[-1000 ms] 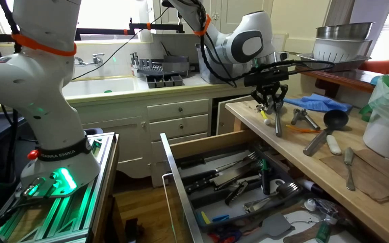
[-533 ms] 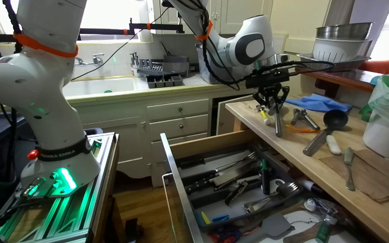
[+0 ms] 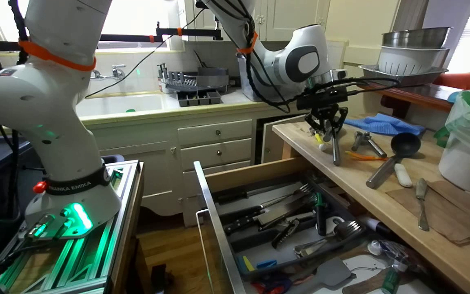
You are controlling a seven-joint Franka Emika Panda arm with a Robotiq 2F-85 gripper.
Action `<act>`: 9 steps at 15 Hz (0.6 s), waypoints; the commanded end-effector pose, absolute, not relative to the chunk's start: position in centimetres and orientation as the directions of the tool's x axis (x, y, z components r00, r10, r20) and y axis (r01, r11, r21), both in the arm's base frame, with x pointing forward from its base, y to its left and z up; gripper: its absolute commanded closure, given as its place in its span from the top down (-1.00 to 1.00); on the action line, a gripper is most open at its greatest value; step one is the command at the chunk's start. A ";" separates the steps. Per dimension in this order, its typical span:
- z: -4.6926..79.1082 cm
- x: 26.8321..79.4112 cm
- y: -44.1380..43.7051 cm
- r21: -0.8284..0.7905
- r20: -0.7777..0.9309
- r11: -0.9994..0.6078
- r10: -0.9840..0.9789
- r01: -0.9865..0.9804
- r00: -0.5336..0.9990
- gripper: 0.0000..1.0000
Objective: Remove the black ladle from the open drawer and put it on top of the counter.
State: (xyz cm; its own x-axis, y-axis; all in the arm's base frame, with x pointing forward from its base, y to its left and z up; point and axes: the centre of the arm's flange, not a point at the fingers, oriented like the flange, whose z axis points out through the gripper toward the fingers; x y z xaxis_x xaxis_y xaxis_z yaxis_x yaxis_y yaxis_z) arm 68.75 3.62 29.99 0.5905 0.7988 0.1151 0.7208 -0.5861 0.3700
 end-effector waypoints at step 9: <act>28.1 70.4 3.5 0.407 0.103 -0.585 0.792 0.701 0.601 -0.88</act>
